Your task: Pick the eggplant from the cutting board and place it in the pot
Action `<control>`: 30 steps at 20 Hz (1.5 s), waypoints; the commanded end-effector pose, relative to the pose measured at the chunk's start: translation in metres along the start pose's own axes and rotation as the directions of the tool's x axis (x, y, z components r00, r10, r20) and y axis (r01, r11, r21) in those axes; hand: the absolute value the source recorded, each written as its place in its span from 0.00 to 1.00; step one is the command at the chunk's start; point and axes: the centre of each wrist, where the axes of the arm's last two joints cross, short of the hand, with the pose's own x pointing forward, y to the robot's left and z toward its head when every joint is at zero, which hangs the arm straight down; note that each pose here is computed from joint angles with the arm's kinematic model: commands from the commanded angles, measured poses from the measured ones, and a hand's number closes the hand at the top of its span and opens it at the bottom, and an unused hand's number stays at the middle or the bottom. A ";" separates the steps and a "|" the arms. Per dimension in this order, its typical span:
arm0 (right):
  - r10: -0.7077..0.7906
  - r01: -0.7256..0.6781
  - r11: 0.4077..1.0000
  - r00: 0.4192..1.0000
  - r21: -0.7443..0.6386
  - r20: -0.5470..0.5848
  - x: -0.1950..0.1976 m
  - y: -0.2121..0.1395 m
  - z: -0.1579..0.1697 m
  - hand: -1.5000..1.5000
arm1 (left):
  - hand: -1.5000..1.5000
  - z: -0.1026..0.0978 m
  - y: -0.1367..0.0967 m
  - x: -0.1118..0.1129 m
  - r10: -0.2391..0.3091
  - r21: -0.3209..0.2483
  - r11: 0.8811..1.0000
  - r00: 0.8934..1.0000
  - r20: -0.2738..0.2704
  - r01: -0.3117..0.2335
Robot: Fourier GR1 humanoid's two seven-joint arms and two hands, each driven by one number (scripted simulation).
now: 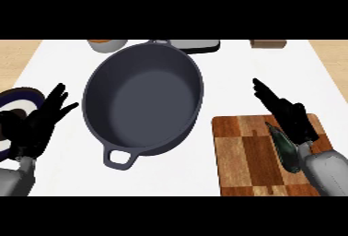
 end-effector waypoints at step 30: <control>0.491 -0.711 0.703 0.501 -0.015 -0.712 0.104 -0.026 0.027 0.00 | 0.50 0.006 0.005 -0.008 -0.166 0.186 0.958 0.951 -0.262 0.219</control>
